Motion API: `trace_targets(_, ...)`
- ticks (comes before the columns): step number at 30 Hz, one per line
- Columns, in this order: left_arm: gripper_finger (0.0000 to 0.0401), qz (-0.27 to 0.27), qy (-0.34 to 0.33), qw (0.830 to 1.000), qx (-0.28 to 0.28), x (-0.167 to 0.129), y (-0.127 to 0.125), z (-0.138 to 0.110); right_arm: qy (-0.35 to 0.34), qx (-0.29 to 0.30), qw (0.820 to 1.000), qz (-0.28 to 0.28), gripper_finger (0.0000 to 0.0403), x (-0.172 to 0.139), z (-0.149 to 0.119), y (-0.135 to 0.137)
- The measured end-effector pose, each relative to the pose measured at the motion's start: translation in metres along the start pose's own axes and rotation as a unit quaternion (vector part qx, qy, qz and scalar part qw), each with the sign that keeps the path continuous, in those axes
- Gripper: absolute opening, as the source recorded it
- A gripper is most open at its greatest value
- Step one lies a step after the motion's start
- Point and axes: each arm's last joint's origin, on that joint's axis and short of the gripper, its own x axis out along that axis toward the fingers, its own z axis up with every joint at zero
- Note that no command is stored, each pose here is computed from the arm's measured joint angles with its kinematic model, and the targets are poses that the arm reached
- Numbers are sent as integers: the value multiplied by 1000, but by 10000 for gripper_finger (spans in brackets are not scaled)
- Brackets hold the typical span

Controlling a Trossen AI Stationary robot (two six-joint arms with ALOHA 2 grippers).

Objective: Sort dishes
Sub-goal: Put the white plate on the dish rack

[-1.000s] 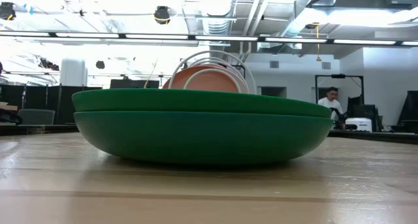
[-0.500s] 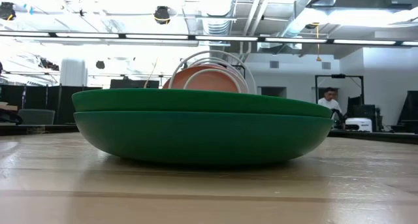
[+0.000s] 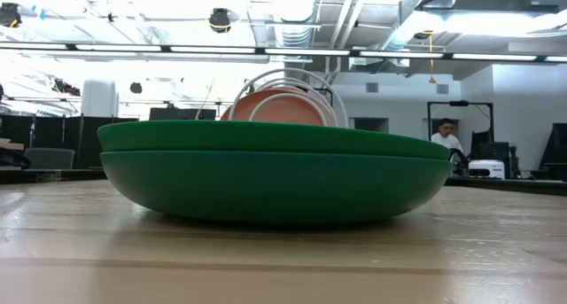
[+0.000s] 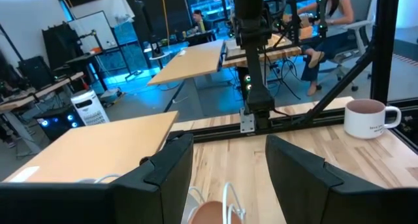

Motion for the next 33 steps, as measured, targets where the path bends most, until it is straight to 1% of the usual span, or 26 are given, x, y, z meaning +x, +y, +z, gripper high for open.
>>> trace_targets(2, 187, 0, 0, 1000, 0, 0, 0, 0, 45, -24, 996, -71, 2, 0, -2, -4)
trace_targets(3, 187, 0, 0, 1000, 0, 0, 0, 0, 73, -39, 991, -108, 2, -1, -3, -5)
trace_targets(5, 187, 0, 0, 1000, 0, 0, 0, 0, 134, -75, 973, -171, 2, -2, -5, -7)
trace_targets(7, 187, 0, 0, 1000, 0, 0, 0, 0, 193, -117, 950, -216, 2, -4, -6, -7)
trace_targets(10, 187, 0, 0, 1000, 0, 0, 0, 0, 276, -158, 908, -272, 1, -8, -8, -8)
trace_targets(13, 187, 0, 0, 1000, 0, 0, 0, 0, 353, -200, 862, -304, 1, -12, -9, -8)
trace_targets(16, 187, 0, -1, 1000, 0, 0, 0, 0, 425, -236, 814, -318, 1, -16, -11, -8)
trace_targets(20, 187, 1, -2, 1000, -4, 3, 0, 0, 508, -267, 750, -328, 1, -21, -16, -7)
trace_targets(21, 187, 0, -2, 1000, -6, 3, 0, 0, 524, -276, 737, -326, 1, -22, -18, -7)
trace_targets(22, 187, 1, -2, 1000, -6, 3, 0, 0, 535, -282, 729, -322, 1, -23, -21, -6)
trace_targets(23, 187, 0, -1, 1000, -6, 5, -1, 0, 541, -285, 724, -318, 1, -24, -23, -5)
trace_targets(27, 187, -1, 8, 1000, -6, 8, -2, -2, 551, -289, 721, -306, 1, -26, -27, -2)
trace_targets(33, 187, 4, 12, 1000, -3, 10, -2, -3, 555, -291, 718, -303, 1, -26, -29, -1)
